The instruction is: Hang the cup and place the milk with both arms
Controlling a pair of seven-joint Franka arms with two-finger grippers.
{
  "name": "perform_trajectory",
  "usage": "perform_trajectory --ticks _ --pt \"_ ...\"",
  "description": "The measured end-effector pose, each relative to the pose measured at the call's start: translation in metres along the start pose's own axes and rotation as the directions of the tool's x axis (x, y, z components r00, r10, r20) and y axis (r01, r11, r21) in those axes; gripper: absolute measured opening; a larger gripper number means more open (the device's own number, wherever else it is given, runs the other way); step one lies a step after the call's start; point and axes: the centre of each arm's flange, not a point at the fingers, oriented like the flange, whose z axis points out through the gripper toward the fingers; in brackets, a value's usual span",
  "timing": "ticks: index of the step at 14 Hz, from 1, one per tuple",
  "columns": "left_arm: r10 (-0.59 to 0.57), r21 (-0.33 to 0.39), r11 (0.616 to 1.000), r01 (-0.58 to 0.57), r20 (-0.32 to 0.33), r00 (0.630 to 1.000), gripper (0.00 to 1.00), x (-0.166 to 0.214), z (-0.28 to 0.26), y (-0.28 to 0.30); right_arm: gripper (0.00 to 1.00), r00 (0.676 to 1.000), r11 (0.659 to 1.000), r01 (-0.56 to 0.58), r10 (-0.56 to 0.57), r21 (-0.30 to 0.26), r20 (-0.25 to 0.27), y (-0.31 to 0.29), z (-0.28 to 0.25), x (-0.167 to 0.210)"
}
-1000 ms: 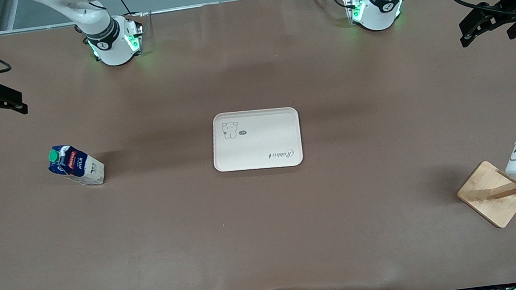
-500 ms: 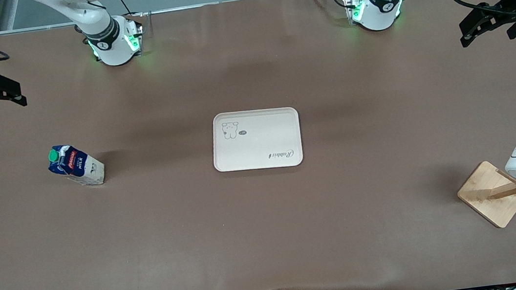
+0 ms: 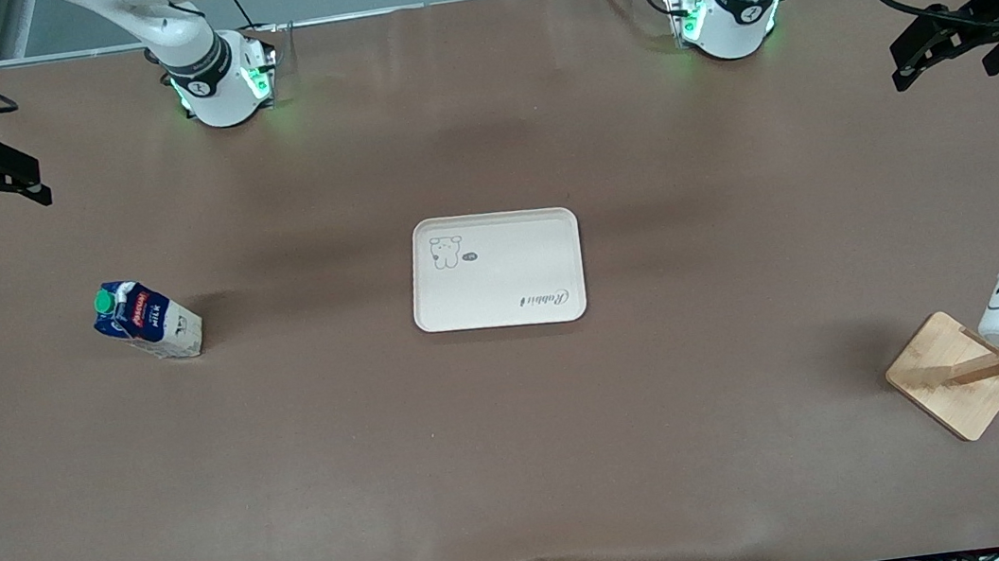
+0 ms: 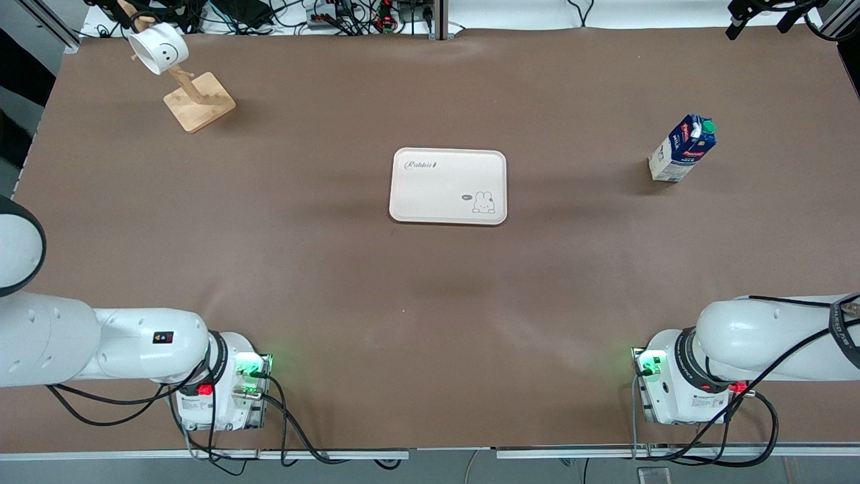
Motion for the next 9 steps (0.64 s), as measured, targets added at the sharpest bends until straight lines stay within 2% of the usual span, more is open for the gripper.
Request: perform_trajectory --ticks 4,7,9 --pt "0.0 -0.001 1.0 0.0 -0.009 1.0 1.0 0.0 -0.004 0.0 1.0 1.0 1.0 -0.01 0.01 -0.004 -0.019 -0.02 -0.008 0.002" --pt "0.0 -0.002 1.0 0.0 -0.016 1.0 1.0 0.0 -0.007 0.0 1.0 0.996 0.996 -0.085 0.084 -0.012 -0.023 -0.048 -0.01 0.004" --pt "0.002 -0.002 1.0 -0.002 -0.016 1.0 1.0 0.0 -0.007 0.001 1.0 0.994 0.994 -0.108 0.108 -0.014 -0.023 -0.045 -0.01 0.004"
